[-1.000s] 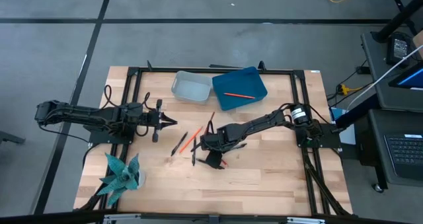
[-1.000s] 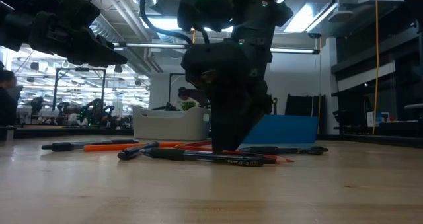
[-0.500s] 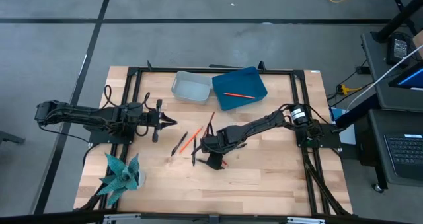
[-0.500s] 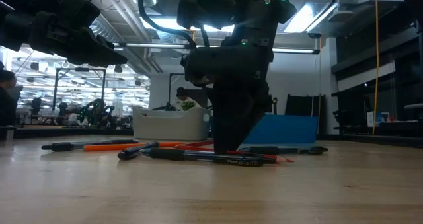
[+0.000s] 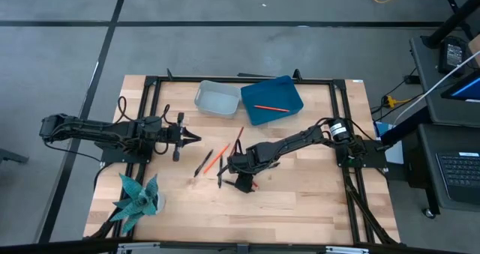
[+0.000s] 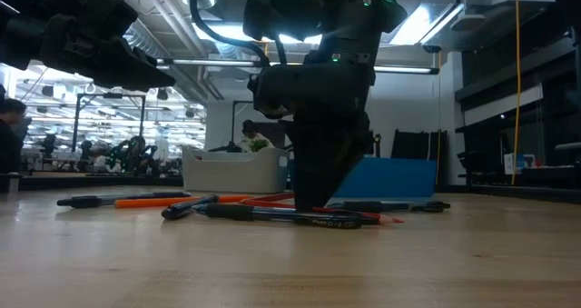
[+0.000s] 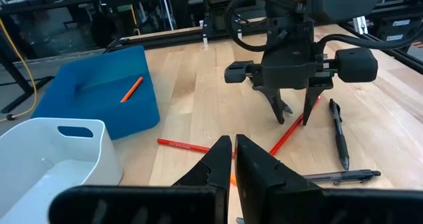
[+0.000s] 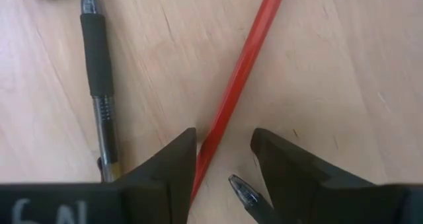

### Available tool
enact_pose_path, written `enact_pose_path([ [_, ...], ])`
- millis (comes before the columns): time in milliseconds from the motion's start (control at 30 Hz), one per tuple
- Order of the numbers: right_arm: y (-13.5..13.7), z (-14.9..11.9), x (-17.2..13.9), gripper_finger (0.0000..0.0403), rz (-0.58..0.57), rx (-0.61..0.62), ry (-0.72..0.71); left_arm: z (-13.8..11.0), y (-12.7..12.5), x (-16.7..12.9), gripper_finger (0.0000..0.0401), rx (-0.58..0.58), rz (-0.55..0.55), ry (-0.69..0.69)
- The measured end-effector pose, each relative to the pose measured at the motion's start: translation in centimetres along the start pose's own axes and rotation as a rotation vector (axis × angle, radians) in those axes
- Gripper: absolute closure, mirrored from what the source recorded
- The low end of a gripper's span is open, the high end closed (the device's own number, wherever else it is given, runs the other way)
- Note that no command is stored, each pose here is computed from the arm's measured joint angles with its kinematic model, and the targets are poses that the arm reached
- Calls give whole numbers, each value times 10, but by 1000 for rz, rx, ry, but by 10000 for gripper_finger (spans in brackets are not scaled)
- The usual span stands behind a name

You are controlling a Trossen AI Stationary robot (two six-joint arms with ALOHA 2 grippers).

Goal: Sort pens & pencils
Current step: Put the red pencil into the blue bin

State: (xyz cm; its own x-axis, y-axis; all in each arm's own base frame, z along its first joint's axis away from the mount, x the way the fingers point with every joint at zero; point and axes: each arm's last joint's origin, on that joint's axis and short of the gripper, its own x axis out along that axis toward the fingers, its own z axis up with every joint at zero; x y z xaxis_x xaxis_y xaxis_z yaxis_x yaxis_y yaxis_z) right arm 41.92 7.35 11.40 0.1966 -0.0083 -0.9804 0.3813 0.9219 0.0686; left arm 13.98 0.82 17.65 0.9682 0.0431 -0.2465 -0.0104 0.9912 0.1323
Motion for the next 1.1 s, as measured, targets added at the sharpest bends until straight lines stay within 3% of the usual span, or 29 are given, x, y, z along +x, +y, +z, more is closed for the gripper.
enact_pose_path([
  [700,-5,3,2,240,-77,-58,-39,2,0,0,387,1,2,-18],
  [1100,-6,4,2,324,-35,-95,-25,2,0,0,387,2,2,-18],
])
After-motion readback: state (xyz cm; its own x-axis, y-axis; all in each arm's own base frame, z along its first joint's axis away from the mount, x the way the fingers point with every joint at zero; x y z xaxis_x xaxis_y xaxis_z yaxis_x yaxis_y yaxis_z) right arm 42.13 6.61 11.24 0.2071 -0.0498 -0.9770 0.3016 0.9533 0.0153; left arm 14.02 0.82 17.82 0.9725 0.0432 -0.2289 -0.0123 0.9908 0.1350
